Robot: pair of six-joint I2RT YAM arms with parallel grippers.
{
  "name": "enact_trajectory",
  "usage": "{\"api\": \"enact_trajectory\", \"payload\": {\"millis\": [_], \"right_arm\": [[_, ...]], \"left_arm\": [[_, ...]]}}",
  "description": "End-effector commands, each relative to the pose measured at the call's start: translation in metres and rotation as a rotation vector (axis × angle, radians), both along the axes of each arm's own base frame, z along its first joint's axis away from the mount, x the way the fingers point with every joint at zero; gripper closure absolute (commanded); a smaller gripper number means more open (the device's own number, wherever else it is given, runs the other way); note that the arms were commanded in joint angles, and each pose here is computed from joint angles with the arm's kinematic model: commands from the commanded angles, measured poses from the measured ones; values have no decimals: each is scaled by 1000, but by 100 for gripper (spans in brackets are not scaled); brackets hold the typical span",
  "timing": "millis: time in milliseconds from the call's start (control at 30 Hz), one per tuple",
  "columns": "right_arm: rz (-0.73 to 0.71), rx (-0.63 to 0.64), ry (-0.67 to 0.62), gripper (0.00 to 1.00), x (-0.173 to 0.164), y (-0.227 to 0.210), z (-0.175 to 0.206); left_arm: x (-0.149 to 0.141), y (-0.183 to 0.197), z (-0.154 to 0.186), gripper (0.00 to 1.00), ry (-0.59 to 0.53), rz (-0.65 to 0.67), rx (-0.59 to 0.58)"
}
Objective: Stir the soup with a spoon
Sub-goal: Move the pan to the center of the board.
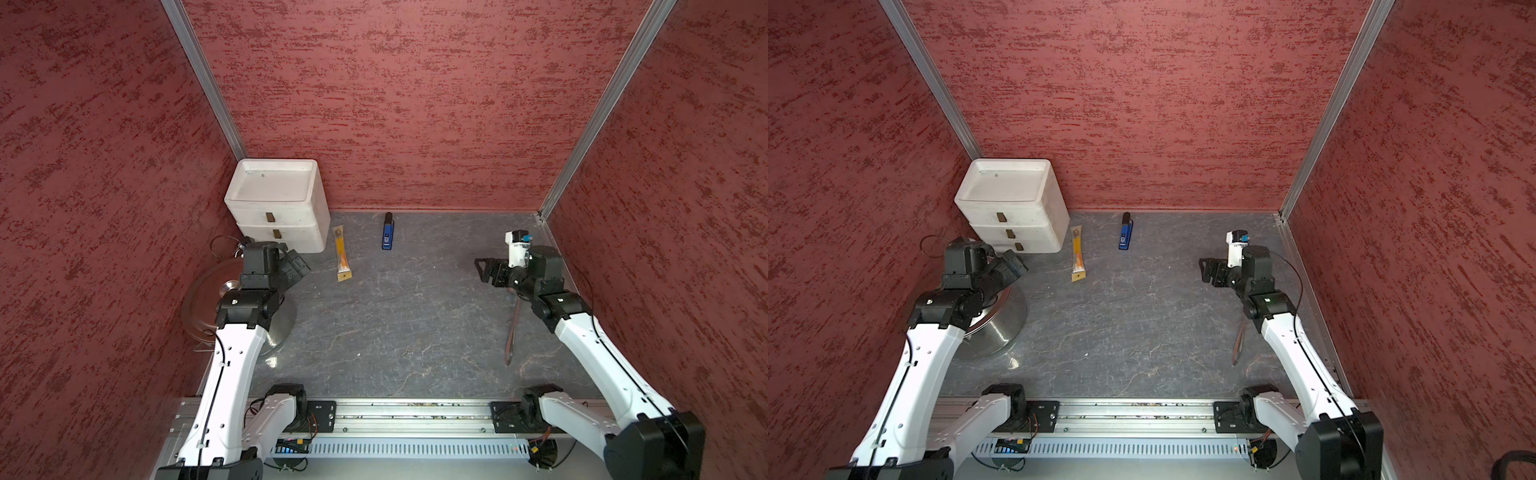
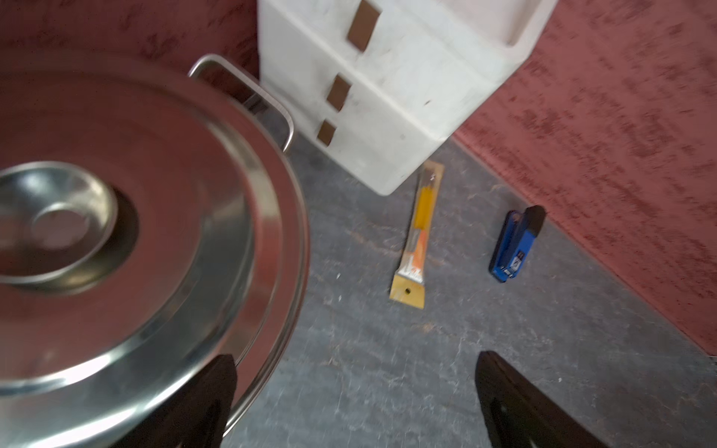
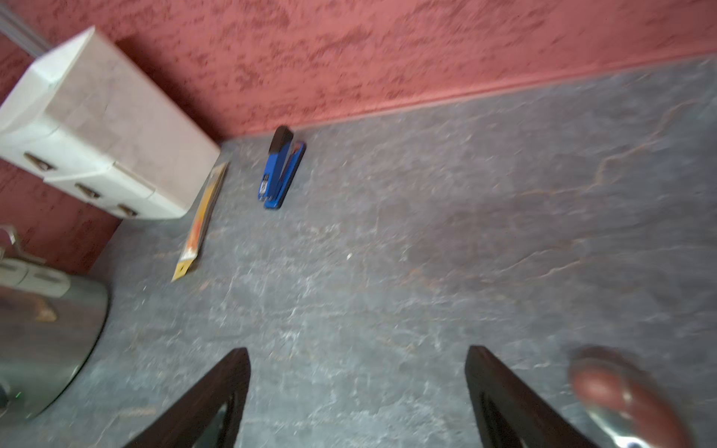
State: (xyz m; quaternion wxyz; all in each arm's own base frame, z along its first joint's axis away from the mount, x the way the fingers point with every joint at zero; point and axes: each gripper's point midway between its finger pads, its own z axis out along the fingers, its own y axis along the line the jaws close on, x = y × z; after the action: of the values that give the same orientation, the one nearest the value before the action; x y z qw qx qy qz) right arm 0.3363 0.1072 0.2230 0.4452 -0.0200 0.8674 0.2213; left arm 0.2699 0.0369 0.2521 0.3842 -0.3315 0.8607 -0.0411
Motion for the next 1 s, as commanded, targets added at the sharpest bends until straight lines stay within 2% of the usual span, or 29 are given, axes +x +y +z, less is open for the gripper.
{"api": "enact_trajectory", "payload": {"millis": [0,67,133,300,500,633,800,867,967], "right_arm": [[80,36,72,9,-7,27,0],[109,36,80,9,-3,37,-1],[145,39,87,9,-2,48,0],[218,57,100,9,1,63,4],[275,88,168,9,6,78,8],[307,100,223,12,14,91,10],[324,82,246,12,16,101,9],[317,75,254,12,16,102,6],[307,67,271,13,14,102,2]], "left_arm": [[-38,0,-19,0,185,60,-68],[-46,14,-15,0,220,129,-17],[-47,27,-2,0,206,174,32],[-25,37,32,0,124,220,26],[-31,49,28,0,116,338,28],[-48,53,26,0,106,359,51],[-78,59,20,0,152,388,106],[-76,62,20,0,158,359,150],[-53,64,25,0,129,310,159]]}}
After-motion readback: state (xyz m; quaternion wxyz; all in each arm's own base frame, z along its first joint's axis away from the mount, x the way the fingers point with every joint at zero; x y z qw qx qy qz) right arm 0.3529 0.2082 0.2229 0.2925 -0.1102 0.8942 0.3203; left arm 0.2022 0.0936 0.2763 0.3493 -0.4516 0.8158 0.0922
